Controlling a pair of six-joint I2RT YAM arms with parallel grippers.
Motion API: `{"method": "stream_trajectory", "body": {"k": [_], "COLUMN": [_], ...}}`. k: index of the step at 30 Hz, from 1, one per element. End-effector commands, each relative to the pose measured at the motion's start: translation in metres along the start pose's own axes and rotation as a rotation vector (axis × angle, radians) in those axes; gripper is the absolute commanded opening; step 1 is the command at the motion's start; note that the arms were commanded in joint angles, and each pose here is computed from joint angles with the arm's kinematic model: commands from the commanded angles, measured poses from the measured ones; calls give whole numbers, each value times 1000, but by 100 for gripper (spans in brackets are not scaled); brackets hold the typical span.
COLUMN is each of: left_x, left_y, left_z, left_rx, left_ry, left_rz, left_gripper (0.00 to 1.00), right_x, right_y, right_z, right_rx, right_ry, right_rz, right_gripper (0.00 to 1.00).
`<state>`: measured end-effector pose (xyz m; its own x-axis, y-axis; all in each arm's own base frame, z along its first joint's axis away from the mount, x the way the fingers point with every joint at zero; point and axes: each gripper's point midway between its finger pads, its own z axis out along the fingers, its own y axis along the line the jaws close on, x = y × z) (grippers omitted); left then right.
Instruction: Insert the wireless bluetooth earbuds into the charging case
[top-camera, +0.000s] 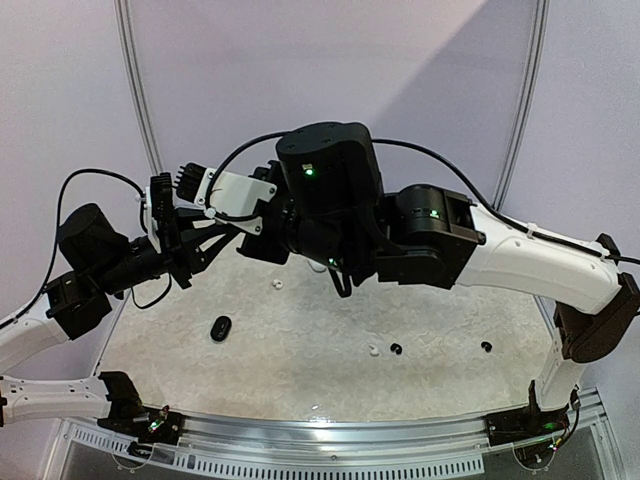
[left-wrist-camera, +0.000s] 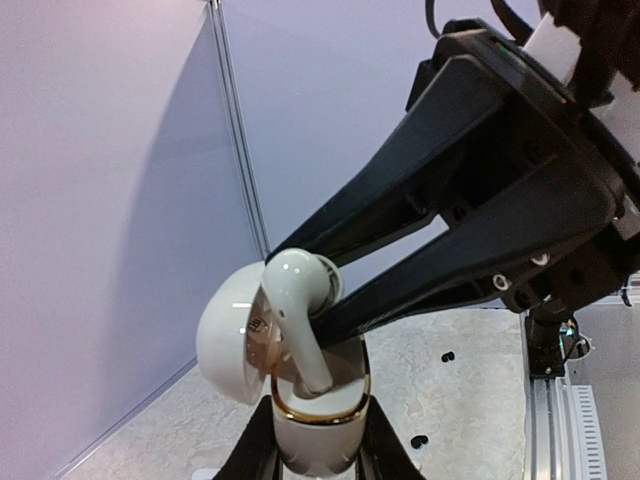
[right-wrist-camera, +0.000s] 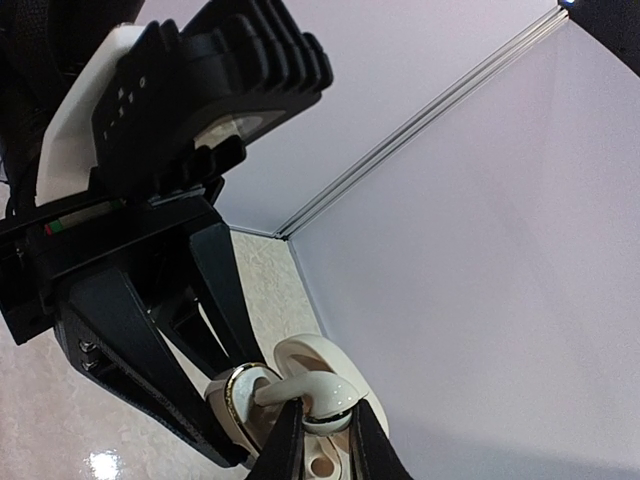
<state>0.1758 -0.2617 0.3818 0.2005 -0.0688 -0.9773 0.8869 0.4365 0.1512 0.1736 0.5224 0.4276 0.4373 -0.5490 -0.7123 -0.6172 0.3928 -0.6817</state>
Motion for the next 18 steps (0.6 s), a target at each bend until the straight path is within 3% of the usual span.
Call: {"method": "stream_trajectory", "body": {"k": [1, 15, 18], "left_x": [-21, -22, -22], "left_y": [-5, -4, -4], "left_z": [-1, -2, -2], "left_rx": [22, 14, 13], "left_ry": [-62, -60, -59], "left_rz": [19, 21, 21], "left_gripper": [0, 0, 0], "right_x": [17, 30, 31], "right_y": [23, 30, 31], "right_z": [15, 15, 14], "right_rx": [-44, -68, -74], "right_ry": [48, 96, 102], "right_rz": [-33, -55, -56], "right_gripper": [0, 0, 8]}}
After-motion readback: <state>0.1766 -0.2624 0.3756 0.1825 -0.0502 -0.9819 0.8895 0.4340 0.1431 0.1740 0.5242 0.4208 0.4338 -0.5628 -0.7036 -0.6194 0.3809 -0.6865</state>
